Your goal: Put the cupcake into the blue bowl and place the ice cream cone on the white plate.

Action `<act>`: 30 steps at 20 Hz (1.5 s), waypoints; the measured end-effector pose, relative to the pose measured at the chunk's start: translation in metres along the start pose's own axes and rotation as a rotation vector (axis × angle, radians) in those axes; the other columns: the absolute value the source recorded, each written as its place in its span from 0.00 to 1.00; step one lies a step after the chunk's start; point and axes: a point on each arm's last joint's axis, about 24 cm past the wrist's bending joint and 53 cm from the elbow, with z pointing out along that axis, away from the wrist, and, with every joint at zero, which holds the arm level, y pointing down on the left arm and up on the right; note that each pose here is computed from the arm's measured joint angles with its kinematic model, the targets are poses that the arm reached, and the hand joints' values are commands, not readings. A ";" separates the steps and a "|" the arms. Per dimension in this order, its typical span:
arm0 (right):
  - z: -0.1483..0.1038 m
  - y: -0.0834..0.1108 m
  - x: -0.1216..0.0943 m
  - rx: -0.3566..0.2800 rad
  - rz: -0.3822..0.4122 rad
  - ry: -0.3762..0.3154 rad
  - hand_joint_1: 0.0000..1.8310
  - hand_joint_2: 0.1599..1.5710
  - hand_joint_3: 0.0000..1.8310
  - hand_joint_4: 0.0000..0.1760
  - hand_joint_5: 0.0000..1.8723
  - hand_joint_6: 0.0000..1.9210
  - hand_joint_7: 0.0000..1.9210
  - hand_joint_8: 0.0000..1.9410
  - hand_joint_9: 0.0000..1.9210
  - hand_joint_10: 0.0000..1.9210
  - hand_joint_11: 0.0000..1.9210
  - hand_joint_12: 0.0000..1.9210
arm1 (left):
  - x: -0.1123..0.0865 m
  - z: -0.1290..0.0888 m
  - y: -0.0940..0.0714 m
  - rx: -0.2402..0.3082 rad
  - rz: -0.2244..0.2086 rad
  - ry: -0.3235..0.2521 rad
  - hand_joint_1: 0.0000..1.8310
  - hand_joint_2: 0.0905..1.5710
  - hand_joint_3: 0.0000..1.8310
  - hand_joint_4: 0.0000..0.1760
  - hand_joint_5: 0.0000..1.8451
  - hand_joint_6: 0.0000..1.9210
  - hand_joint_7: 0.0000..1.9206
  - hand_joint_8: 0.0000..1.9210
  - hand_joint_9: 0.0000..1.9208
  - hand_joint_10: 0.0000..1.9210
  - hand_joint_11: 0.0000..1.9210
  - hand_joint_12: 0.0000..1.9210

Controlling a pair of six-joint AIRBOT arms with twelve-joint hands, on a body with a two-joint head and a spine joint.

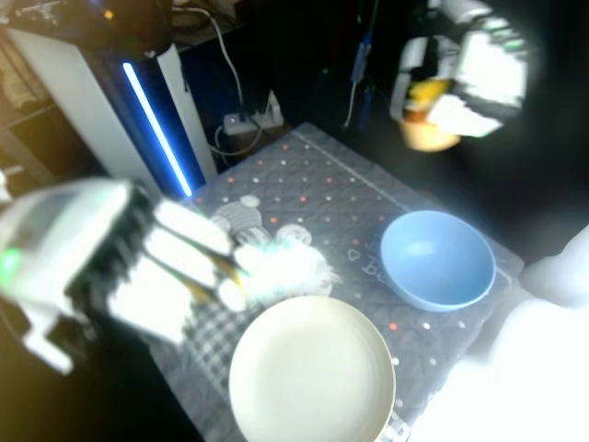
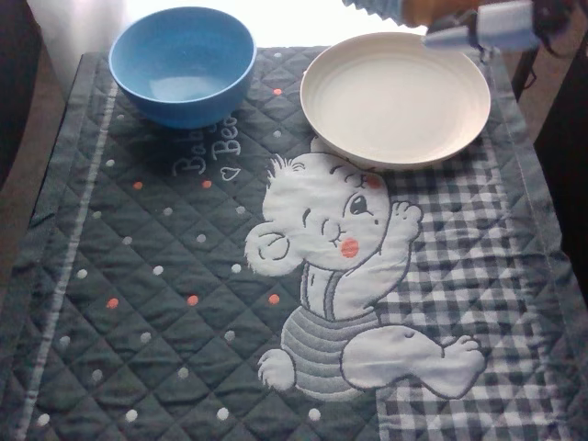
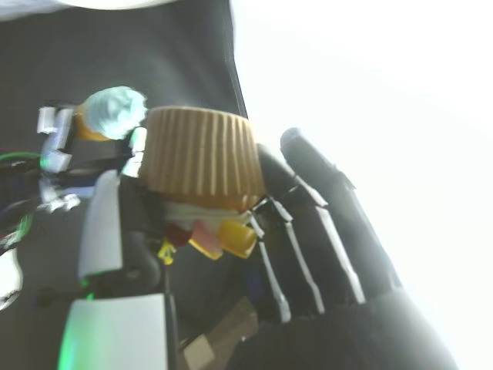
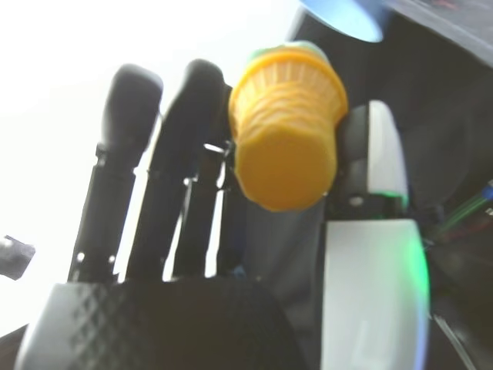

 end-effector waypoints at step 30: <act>0.039 -0.058 0.053 0.199 0.025 0.172 0.29 0.46 0.00 0.56 0.07 0.00 0.10 0.00 0.14 0.00 0.00 0.53 | 0.086 0.063 0.066 -0.209 -0.043 0.178 0.43 0.48 0.00 0.51 0.11 0.00 0.10 0.00 0.12 0.00 0.00 0.35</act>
